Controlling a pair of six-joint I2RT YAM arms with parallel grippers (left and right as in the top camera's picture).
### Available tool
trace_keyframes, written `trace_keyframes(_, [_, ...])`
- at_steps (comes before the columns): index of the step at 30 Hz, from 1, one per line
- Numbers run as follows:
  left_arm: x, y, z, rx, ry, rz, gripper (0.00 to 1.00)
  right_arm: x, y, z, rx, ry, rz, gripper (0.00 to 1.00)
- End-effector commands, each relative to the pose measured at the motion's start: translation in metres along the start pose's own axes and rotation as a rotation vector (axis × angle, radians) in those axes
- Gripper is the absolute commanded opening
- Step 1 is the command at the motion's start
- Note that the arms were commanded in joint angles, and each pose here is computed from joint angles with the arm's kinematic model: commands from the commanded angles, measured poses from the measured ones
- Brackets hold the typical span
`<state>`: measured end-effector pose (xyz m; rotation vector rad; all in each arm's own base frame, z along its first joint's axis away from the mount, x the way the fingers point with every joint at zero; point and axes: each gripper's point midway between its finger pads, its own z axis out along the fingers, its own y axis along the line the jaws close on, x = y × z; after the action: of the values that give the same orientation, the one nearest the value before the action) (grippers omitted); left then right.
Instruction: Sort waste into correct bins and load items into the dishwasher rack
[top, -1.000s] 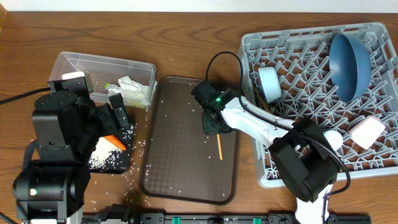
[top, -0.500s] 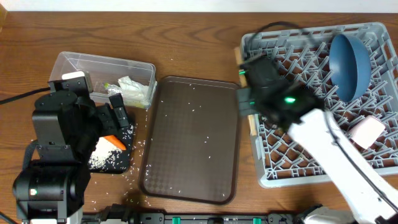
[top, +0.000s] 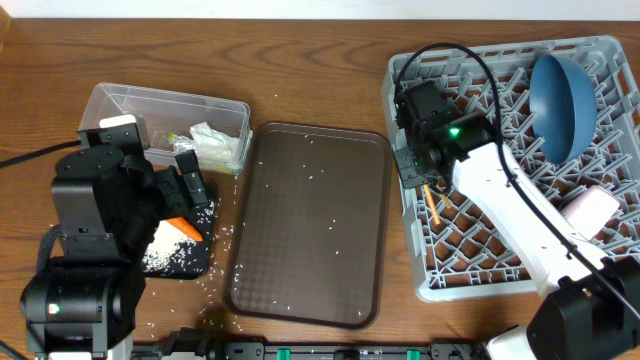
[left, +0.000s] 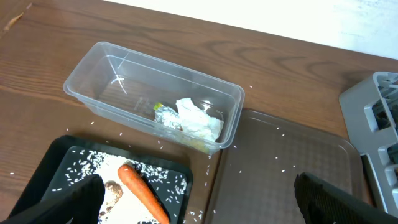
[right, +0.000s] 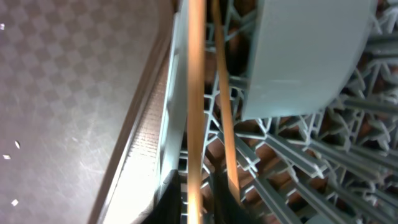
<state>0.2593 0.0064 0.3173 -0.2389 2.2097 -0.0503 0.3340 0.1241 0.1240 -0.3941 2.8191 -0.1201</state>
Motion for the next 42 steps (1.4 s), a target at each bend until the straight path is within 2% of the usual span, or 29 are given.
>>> trace_keyframes(1, [0.0,0.002,-0.001,-0.011,-0.002,-0.012,0.98,0.0,0.001,-0.003,-0.011,-0.008,0.014,0.27])
trace_keyframes(5, [0.0,0.003,-0.001,-0.012,-0.002,-0.012,0.98,0.001,-0.003,-0.015,-0.008,-0.028,0.083,0.27])
trace_keyframes(7, [0.0,0.002,-0.001,-0.011,-0.002,-0.012,0.98,0.005,-0.008,-0.023,0.008,-0.032,0.113,0.18])
trace_keyframes(8, [0.0,0.003,-0.001,-0.012,-0.002,-0.012,0.98,0.01,-0.012,-0.027,0.022,-0.026,0.131,0.04])
trace_keyframes(9, [0.0,0.002,-0.001,-0.011,-0.002,-0.012,0.98,0.013,-0.014,-0.029,0.028,-0.019,0.141,0.01])
trace_keyframes(14, [0.0,0.002,-0.001,-0.011,-0.002,-0.012,0.98,0.039,-0.023,-0.023,0.058,0.081,0.148,0.01])
trace_keyframes(15, [0.0,0.002,-0.001,-0.011,-0.002,-0.012,0.98,0.043,-0.024,-0.02,0.061,0.094,0.147,0.05])
trace_keyframes(16, [0.0,0.002,-0.001,-0.011,-0.002,-0.012,0.98,0.046,-0.024,-0.017,0.063,0.102,0.143,0.2])
trace_keyframes(17, [0.0,0.002,-0.001,-0.011,-0.002,-0.012,0.98,0.049,-0.024,-0.013,0.065,0.108,0.135,0.4])
trace_keyframes(18, [0.0,0.002,-0.001,-0.011,-0.002,-0.012,0.98,0.052,-0.025,-0.009,0.073,0.115,0.132,0.46])
trace_keyframes(21, [0.0,0.002,-0.001,-0.011,-0.002,-0.012,0.98,0.059,-0.028,0.003,0.083,0.127,0.14,0.36])
trace_keyframes(26, [0.0,0.002,-0.001,-0.011,-0.002,-0.012,0.98,0.069,-0.034,0.017,0.085,0.144,0.166,0.31])
trace_keyframes(30, [0.0,0.002,-0.001,-0.011,-0.002,-0.012,0.98,0.069,-0.027,0.02,0.041,0.146,0.169,0.19])
trace_keyframes(37, [0.0,0.002,-0.001,-0.011,-0.002,-0.012,0.98,0.054,0.004,0.001,-0.155,0.088,0.086,0.11])
trace_keyframes(38, [0.0,0.002,-0.001,-0.011,-0.002,-0.012,0.98,0.052,0.005,-0.003,-0.165,0.074,0.085,0.13])
trace_keyframes(39, [0.0,0.002,-0.001,-0.011,-0.002,-0.012,0.98,0.051,0.003,-0.006,-0.158,0.063,0.086,0.2])
trace_keyframes(40, [0.0,0.002,-0.001,-0.011,-0.002,-0.012,0.98,0.051,-0.002,-0.009,-0.13,0.052,0.096,0.38])
trace_keyframes(42, [0.0,0.002,-0.001,-0.011,-0.002,-0.012,0.98,0.049,-0.01,-0.017,-0.097,0.025,0.115,0.45])
